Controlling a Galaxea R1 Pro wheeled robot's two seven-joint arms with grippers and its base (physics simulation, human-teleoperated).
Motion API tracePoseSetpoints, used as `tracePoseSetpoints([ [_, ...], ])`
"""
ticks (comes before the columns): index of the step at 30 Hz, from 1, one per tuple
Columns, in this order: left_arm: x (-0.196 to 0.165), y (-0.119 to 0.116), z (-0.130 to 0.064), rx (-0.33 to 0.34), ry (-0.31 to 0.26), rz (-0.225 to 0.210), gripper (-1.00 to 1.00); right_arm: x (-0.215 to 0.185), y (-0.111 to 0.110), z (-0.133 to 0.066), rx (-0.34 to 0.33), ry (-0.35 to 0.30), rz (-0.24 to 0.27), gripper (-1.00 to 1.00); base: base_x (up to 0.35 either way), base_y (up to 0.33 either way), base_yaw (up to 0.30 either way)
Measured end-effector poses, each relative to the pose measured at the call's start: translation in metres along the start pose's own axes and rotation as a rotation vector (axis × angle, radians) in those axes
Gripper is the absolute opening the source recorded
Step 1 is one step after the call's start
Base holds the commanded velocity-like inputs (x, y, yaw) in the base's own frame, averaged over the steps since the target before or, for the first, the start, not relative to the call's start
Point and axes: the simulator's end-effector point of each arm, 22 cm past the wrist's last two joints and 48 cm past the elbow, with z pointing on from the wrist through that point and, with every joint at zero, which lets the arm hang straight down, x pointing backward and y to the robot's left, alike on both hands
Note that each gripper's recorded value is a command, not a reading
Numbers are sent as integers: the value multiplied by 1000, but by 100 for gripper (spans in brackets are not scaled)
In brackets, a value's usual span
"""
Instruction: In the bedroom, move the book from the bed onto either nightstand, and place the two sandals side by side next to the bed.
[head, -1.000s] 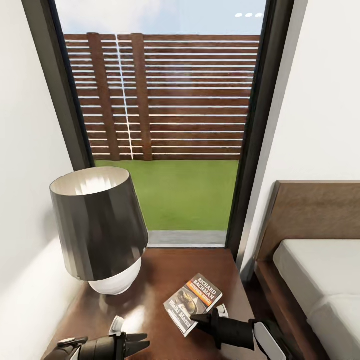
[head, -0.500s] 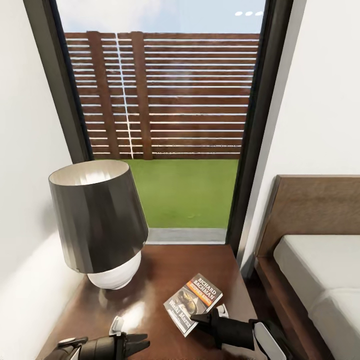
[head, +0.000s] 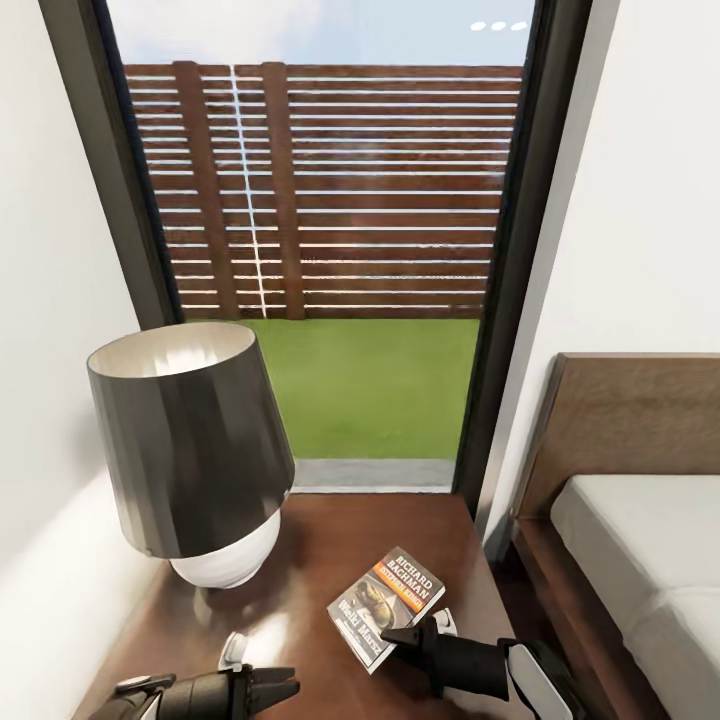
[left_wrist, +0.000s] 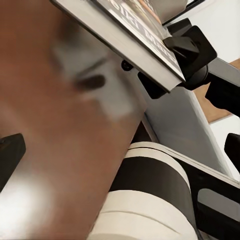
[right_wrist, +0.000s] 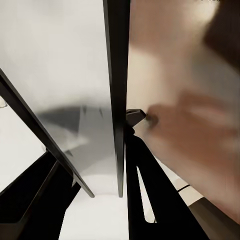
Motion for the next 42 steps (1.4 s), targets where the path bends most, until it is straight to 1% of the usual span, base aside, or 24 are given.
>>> tracePoseSetpoints([
  [4, 0, 0, 0, 0, 0, 0, 100, 0, 0, 0, -1, 0, 0, -100, 5, 0, 0],
  [14, 9, 11, 1, -4, 0, -30, 100, 2, -17, 3, 13, 8, 37, -100, 0, 0, 0],
  [38, 9, 11, 1, -4, 2, -32, 100, 1, -17, 3, 13, 8, 38, -100, 0, 0, 0],
  [40, 10, 10, 1, -1, 3, -33, 100, 1, -17, 3, 12, 8, 38, -100, 0, 0, 0],
  [42, 9, 5, 1, 22, 5, -34, 100, 1, -17, 3, 13, 8, 37, -100, 0, 0, 0],
])
